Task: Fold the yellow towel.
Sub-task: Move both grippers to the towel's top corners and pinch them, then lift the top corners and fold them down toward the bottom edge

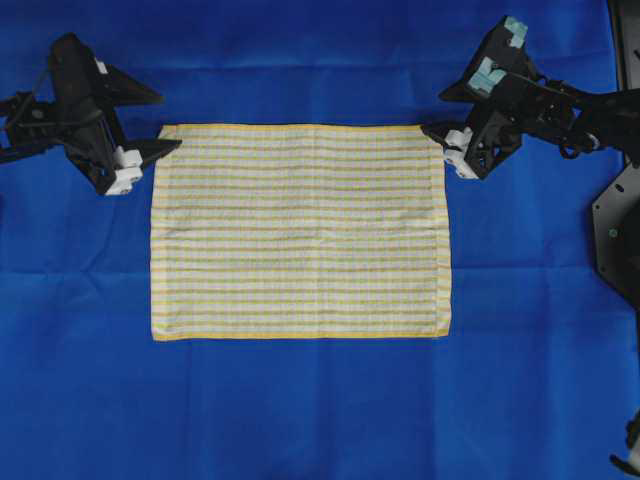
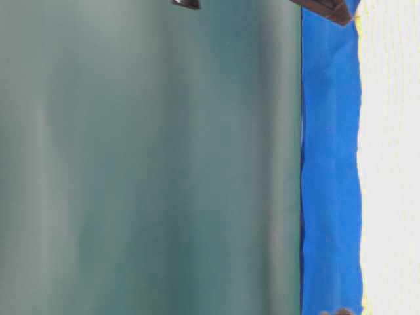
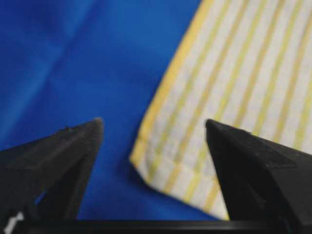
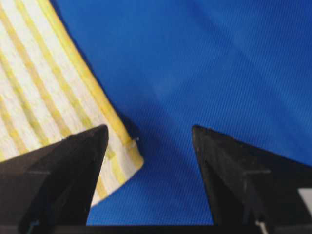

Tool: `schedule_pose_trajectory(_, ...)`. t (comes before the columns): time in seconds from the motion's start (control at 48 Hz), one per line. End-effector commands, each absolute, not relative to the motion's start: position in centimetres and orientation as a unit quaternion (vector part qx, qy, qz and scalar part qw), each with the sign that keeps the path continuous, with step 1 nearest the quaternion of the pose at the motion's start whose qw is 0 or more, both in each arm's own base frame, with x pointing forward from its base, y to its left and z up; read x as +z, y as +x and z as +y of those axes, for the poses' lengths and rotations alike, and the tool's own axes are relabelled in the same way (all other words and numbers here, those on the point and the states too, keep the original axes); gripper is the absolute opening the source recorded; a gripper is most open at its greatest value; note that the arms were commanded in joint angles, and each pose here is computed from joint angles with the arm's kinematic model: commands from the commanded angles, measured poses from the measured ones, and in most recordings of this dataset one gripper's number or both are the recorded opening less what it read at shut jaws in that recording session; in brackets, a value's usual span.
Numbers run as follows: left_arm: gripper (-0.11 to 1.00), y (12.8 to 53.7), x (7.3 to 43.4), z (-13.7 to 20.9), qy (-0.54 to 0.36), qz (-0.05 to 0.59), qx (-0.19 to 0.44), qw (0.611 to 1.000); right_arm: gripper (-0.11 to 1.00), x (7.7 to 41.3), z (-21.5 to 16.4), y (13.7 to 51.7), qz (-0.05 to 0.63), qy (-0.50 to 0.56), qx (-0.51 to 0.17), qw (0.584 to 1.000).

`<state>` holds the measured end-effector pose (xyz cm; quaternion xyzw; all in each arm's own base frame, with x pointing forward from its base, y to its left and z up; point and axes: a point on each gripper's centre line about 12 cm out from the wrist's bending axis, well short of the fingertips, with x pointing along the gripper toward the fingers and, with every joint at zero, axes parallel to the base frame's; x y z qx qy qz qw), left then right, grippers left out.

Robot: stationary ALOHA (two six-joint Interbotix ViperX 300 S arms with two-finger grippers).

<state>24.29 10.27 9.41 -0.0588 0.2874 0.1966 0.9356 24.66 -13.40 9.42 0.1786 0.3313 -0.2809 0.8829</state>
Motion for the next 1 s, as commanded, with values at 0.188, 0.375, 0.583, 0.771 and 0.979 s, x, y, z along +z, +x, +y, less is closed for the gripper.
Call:
schedule_pose_trajectory(0.188, 0.63, 24.3, 7.8, 10.8, -0.07, 0.315, 0.205, 0.924, 0.67, 8.3, -13.6, 24.8, 0.342, 0.186, -0.287, 0.875)
schedule_pose_trajectory(0.375, 0.27, 23.9, 6.9, 11.0, -0.082, 0.352, 0.208, 0.909, 0.4, 8.1, -13.6, 24.9, 0.345, 0.186, -0.286, 0.874)
schedule_pose_trajectory(0.583, 0.03, 24.1, 6.3, 11.4, -0.09, 0.378, 0.21, 0.897, 0.05, 8.1, -13.3, 25.1, 0.344, 0.186, -0.283, 0.876)
schedule_pose_trajectory(0.771, 0.03, 24.5, 6.8, 11.8, -0.089, 0.372, 0.212, 0.899, 0.05, 8.1, -13.2, 24.9, 0.341, 0.194, -0.288, 0.874)
schedule_pose_trajectory(0.979, 0.03, 25.1, 8.6, 12.0, -0.085, 0.353, 0.213, 0.907, 0.05, 9.2, -13.2, 24.9, 0.324, 0.196, -0.29, 0.879)
